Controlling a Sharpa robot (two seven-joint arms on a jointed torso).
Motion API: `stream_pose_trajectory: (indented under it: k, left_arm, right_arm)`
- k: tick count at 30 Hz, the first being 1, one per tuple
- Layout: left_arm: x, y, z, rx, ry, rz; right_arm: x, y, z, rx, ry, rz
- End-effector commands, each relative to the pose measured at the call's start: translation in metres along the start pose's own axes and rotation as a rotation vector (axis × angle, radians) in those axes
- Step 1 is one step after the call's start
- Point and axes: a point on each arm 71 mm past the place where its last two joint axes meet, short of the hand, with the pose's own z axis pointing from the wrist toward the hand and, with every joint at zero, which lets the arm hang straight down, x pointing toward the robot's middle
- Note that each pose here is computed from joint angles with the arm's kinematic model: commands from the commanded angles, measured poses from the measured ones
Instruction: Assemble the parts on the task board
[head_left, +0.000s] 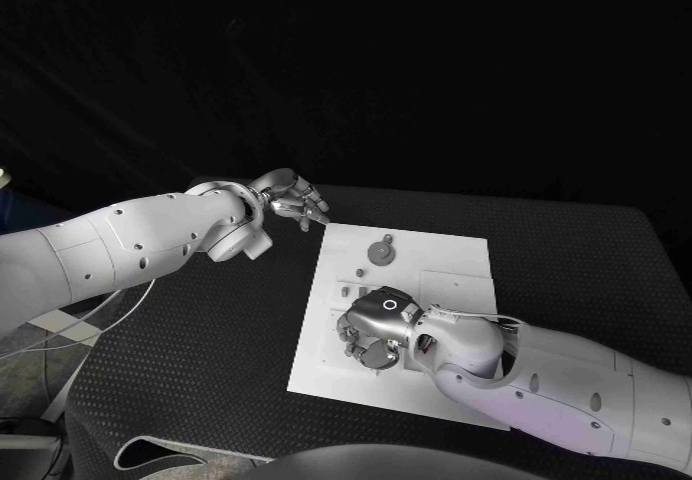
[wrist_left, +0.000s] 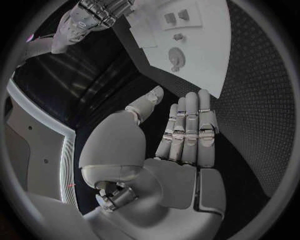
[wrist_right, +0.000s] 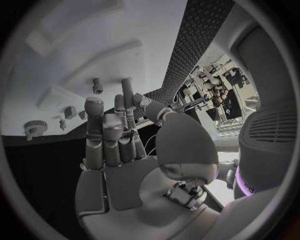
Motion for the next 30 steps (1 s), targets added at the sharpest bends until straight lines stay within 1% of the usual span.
stream_pose_trajectory:
  k: [1, 5, 7, 13, 30]
  left_arm:
    - [0.0011, -0.0016, 0.0001, 0.007, 0.012, -0.009]
    - [0.0010, -0.0016, -0.0003, 0.007, 0.012, -0.009]
    - [0.0013, -0.0019, -0.0001, 0.008, 0.012, -0.009]
    - [0.0007, -0.0012, -0.0005, 0.006, 0.011, -0.009]
    - [0.0002, -0.0008, -0.0009, 0.006, 0.009, -0.009]
  right_arm:
    - [0.006, 0.002, 0.000, -0.008, 0.033, -0.005]
    - [0.008, 0.001, 0.001, 0.001, 0.045, -0.010]
    - [0.010, 0.000, 0.002, 0.008, 0.061, -0.018]
    - [0.016, 0.003, 0.003, 0.000, 0.092, -0.015]
    - [0.019, 0.001, 0.001, 0.006, 0.115, -0.025]
